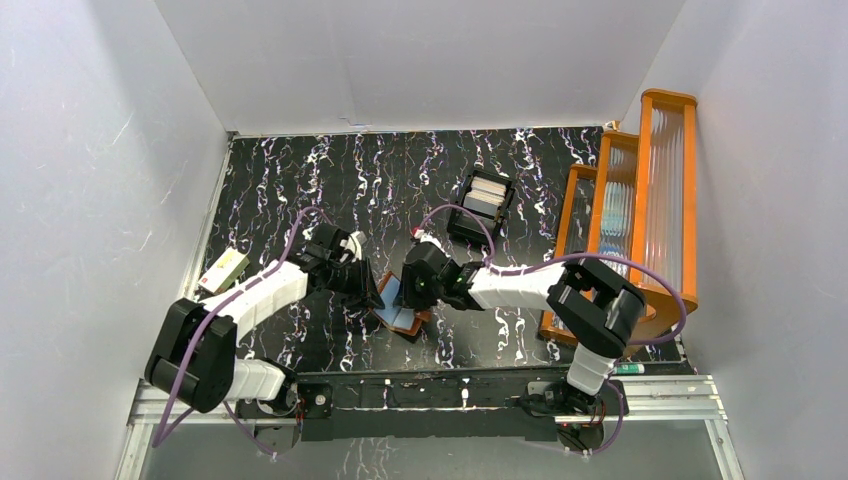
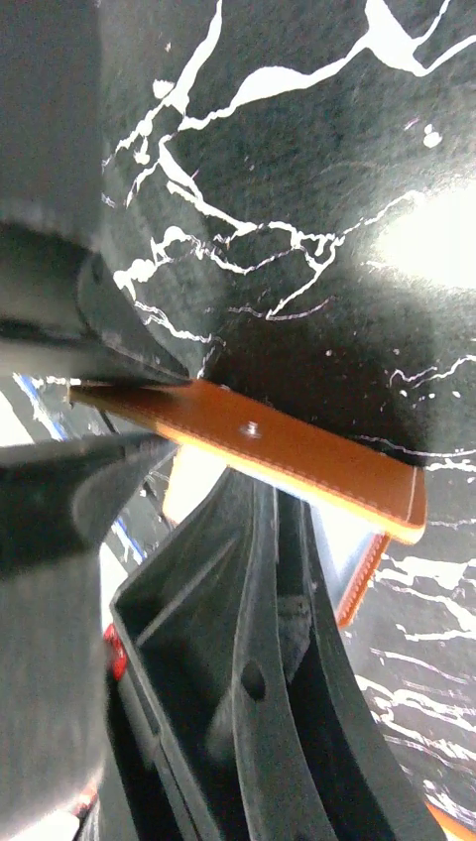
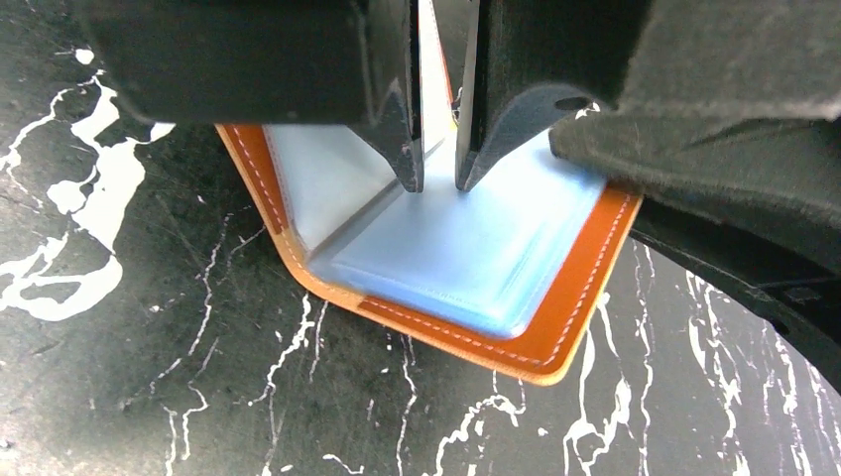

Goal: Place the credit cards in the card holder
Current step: Open the card holder at the center of the board.

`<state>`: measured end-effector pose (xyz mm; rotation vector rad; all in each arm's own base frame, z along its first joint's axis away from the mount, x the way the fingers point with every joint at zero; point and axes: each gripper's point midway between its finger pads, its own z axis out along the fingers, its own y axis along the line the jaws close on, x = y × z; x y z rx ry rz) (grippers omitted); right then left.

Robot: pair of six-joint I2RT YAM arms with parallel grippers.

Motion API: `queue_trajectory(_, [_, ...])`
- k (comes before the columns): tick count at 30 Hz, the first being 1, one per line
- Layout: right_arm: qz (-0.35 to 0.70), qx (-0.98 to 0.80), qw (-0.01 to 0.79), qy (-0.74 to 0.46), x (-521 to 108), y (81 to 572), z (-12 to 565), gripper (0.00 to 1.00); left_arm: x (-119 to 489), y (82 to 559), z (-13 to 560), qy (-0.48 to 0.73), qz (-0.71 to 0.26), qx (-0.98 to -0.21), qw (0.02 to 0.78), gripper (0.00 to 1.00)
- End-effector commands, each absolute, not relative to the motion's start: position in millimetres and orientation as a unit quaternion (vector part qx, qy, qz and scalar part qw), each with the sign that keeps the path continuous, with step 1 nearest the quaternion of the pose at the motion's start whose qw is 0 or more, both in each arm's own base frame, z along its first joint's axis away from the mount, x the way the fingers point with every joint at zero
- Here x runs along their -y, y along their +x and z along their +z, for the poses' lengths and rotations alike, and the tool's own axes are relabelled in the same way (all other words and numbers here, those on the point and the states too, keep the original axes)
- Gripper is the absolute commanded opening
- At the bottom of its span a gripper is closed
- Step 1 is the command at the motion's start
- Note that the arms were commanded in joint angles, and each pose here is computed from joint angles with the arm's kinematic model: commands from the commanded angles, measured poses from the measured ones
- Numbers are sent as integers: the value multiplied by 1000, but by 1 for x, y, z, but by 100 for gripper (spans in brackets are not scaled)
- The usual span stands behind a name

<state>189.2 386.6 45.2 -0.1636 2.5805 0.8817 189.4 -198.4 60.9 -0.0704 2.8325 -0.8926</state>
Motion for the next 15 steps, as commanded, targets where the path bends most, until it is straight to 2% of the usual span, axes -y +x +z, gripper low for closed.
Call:
queue_trajectory(1, [298,-927,217,-66,-374,188,47,26,190,188,49,-36,-276,-957,78,14])
queue_trajectory(4, [258,-941,209,-71,-347,178,35,26,192,185,47,-51,-285,-954,74,0])
queue_trajectory(9, [175,-962,197,-72,-290,160,2,26,201,172,39,-90,-331,-937,61,0])
queue_trajectory(15, [159,-963,204,-71,-273,154,1,25,215,167,43,-102,-389,-914,55,0])
